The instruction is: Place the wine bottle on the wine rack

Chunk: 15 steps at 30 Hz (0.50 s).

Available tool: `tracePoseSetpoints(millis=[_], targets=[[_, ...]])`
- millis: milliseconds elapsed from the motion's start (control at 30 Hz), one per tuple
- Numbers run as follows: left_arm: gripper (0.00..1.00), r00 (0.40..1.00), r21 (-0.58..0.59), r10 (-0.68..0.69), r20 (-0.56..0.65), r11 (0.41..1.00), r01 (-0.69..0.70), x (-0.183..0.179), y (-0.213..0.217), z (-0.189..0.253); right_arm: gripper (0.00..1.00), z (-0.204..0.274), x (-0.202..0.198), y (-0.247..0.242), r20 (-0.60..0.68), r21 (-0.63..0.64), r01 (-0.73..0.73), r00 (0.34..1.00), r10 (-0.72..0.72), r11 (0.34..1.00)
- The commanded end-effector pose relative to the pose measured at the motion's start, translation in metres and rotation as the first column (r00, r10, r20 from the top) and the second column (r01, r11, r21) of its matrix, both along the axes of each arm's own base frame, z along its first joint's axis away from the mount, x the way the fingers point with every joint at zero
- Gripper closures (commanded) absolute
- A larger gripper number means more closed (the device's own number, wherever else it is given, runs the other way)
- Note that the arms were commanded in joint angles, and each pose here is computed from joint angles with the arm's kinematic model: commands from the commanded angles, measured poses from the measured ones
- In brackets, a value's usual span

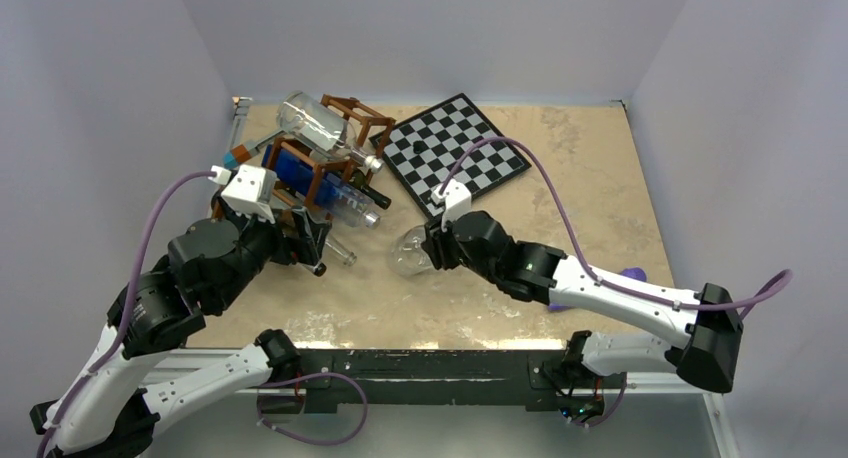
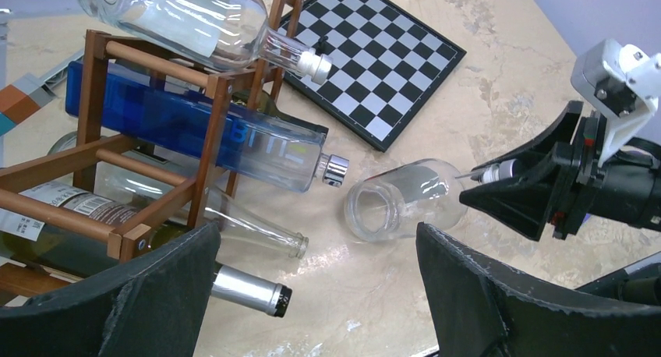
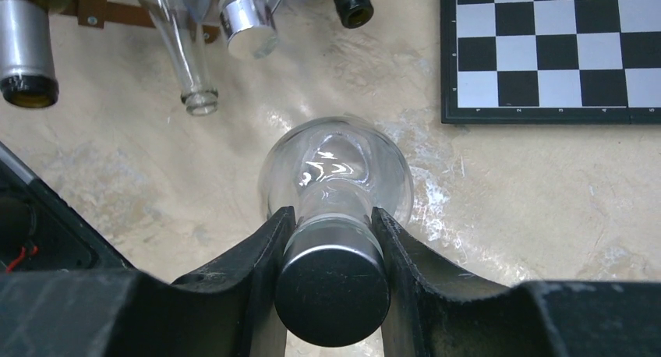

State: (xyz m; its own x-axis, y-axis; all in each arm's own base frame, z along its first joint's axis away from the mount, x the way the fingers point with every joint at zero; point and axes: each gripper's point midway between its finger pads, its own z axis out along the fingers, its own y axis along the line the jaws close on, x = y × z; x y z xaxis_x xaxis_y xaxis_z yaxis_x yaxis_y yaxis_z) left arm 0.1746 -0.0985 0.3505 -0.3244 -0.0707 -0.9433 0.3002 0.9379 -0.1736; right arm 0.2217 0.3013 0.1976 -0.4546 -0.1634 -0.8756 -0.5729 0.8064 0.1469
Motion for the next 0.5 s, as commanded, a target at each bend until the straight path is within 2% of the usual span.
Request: tracePoseSetpoints(millis=[0, 367, 467], targets=[[0.01, 1.000, -0.002, -0.010, 0.019, 1.000, 0.010, 0.005, -0.006, 0.004, 1.00, -0.061, -0.025, -0.029, -0.063, -0.226, -0.023, 0.998, 0.009, 0.974], [0.01, 0.999, -0.009, -0.019, 0.030, 1.000, 0.019, 0.004, -0.007, 0.001, 1.00, -0.087, -0.054, -0.065, -0.129, -0.336, -0.085, 0.991, 0.043, 0.938], [0.01, 0.999, -0.020, -0.021, 0.043, 1.000, 0.021, 0.005, -0.008, 0.001, 1.00, -0.088, -0.064, -0.071, -0.161, -0.330, -0.110, 0.985, 0.059, 0.938]])
